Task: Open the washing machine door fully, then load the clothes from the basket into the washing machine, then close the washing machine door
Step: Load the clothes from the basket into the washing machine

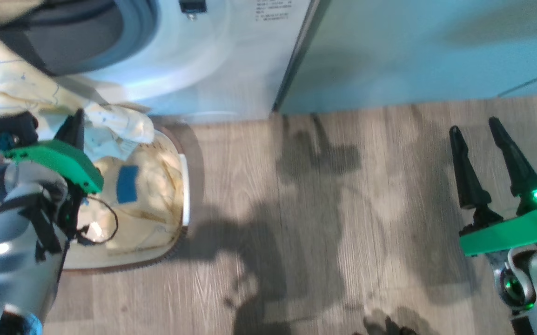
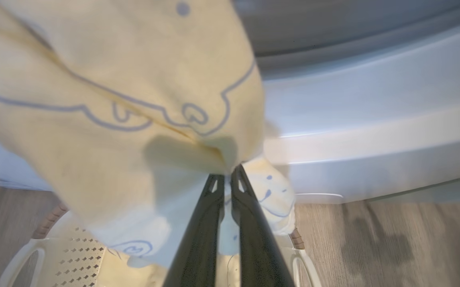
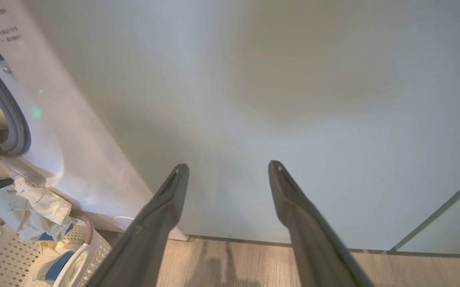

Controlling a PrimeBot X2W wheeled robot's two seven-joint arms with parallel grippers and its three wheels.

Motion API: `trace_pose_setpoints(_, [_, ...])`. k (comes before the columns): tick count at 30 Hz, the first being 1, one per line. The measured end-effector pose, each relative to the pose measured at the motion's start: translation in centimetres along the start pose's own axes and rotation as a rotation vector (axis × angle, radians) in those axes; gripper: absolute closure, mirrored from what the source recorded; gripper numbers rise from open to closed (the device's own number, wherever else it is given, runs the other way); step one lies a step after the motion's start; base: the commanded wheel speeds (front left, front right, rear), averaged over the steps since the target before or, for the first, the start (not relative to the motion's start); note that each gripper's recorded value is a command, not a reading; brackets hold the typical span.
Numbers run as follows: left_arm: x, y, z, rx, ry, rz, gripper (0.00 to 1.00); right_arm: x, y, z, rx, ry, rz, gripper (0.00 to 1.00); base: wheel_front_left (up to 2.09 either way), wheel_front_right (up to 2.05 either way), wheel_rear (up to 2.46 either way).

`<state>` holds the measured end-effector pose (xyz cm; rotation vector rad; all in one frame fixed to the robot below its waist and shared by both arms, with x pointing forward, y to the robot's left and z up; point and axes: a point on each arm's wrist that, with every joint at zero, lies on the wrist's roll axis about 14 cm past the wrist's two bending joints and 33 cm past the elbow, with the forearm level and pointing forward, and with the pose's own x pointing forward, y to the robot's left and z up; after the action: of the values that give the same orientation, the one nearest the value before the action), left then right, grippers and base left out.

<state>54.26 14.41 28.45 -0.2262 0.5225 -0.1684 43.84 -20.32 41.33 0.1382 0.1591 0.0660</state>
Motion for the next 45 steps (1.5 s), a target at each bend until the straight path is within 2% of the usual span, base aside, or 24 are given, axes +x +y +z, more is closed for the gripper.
trace_pose_setpoints(12, [-5.7,-0.3,7.9,0.063,-0.216,-0.022,1.00,-3.0,1.7,2.7,0.021,-0.062,0.028,0.00,0.00,0.00,0.00])
trace_pose_setpoints(20, [-6.9,-1.3,13.3,0.122,-0.335,-0.070,1.00,-4.0,2.1,3.7,0.034,-0.094,0.026,0.00,0.00,0.00,0.00])
trace_pose_setpoints(26, [-5.9,-2.9,17.6,0.169,-0.382,-0.112,1.00,-4.3,1.7,3.7,0.036,-0.092,0.011,0.00,0.00,0.00,0.00])
trace_pose_setpoints(30, [-4.8,-3.7,20.3,0.156,-0.416,-0.128,1.00,-4.2,1.4,3.2,0.038,-0.078,0.001,0.00,0.00,0.00,0.00])
trace_pose_setpoints(40, [-0.9,-3.9,26.2,0.135,-0.498,-0.117,1.00,-3.3,0.8,1.5,0.030,-0.028,-0.010,0.00,0.00,0.00,0.00])
trace_pose_setpoints(45, [1.9,-3.1,26.6,0.118,-0.501,-0.091,1.00,-1.9,0.7,1.1,0.022,-0.018,-0.004,0.00,0.00,0.00,0.00])
